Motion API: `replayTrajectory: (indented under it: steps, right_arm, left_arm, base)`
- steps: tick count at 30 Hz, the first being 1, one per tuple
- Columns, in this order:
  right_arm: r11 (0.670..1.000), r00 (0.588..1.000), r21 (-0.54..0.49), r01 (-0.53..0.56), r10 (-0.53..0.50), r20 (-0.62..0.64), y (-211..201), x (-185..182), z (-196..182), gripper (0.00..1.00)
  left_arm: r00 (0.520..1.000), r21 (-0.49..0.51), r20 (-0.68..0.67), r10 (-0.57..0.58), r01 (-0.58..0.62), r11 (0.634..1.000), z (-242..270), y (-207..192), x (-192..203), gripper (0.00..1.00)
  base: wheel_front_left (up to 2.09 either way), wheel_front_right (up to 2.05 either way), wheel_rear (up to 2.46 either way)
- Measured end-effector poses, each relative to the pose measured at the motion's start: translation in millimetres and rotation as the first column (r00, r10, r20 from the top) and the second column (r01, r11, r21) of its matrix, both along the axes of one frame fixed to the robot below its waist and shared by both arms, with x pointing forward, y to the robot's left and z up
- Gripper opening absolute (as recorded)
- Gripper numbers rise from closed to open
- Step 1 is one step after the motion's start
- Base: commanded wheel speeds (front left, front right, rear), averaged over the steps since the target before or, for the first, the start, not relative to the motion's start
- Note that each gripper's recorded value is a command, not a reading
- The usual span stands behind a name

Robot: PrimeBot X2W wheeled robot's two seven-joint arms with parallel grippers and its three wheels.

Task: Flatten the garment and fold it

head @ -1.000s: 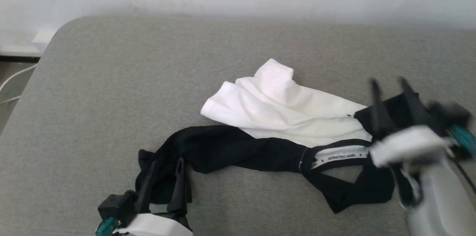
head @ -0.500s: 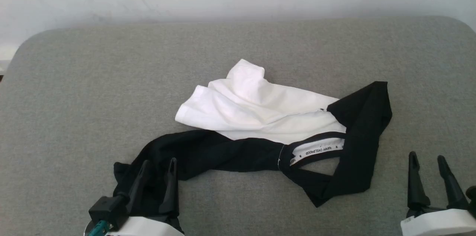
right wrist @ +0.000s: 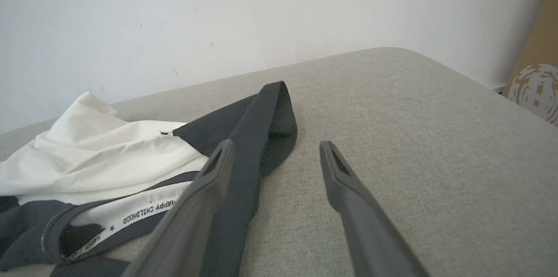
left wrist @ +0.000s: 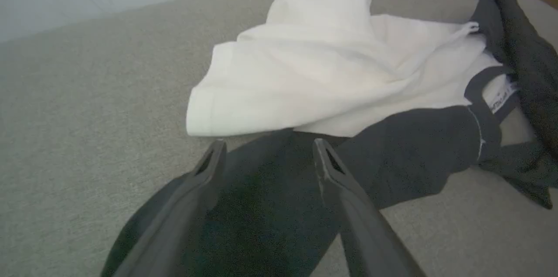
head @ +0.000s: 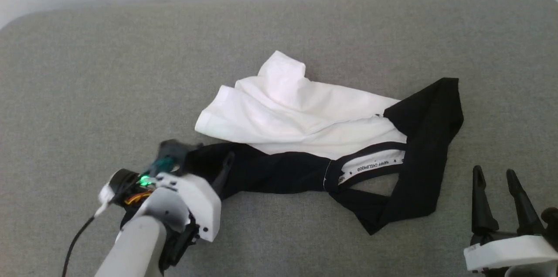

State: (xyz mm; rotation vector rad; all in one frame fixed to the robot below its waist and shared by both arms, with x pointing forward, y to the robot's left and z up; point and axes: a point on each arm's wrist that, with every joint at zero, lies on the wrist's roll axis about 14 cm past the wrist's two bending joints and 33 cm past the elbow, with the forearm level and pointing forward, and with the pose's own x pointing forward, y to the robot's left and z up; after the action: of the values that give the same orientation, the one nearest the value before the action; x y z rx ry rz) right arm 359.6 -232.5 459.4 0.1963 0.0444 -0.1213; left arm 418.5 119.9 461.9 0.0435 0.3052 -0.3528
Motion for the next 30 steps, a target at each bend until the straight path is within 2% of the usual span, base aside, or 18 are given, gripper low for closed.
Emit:
replayTrajectory:
  steps: [5,9,13,14,15,23,27,30]
  right_arm:
    - [1.0,1.0,0.003,-0.011,0.011,-0.02,4,7,-7,1.0]
    - [1.0,0.999,0.004,-0.016,0.016,-0.03,6,11,-11,1.0]
    - [1.0,0.999,0.005,-0.018,0.019,-0.037,6,12,-14,1.0]
    - [1.0,0.999,0.005,-0.018,0.018,-0.038,6,11,-14,1.0]
    - [1.0,0.999,0.005,-0.018,0.018,-0.038,6,11,-14,1.0]
    - [1.0,0.999,0.007,-0.024,0.024,-0.028,8,13,-11,1.0]
    - [1.0,0.999,0.007,-0.027,0.028,-0.024,9,14,-10,1.0]
    - [1.0,0.999,0.007,-0.03,0.03,-0.034,10,16,-14,1.0]
  left_arm:
    - [0.958,0.114,-0.283,-0.054,0.09,0.989,-50,-2,-7,1.0]
    - [0.919,0.174,-0.388,-0.064,0.141,0.975,-70,0,-10,1.0]
    - [0.905,0.192,-0.417,-0.081,0.175,0.966,-80,-4,-9,1.0]
    - [0.902,0.187,-0.423,-0.083,0.177,0.966,-82,-5,-10,0.12]
    - [0.901,0.182,-0.425,-0.086,0.178,0.967,-83,-5,-9,0.0]
    - [0.932,0.1,-0.349,-0.1,0.143,0.985,-69,-3,-6,0.0]
    - [0.97,0.06,-0.242,-0.024,0.039,0.997,-41,27,7,0.0]
    - [0.986,0.096,-0.133,0.101,-0.089,0.991,-16,74,16,0.0]
  base:
    - [0.0,0.0,0.0]
    - [0.0,0.0,0.0]
    - [0.0,0.0,0.0]
    - [0.0,0.0,0.0]
    - [0.0,0.0,0.0]
    - [0.0,0.0,0.0]
    - [0.0,0.0,0.0]
    - [0.0,0.0,0.0]
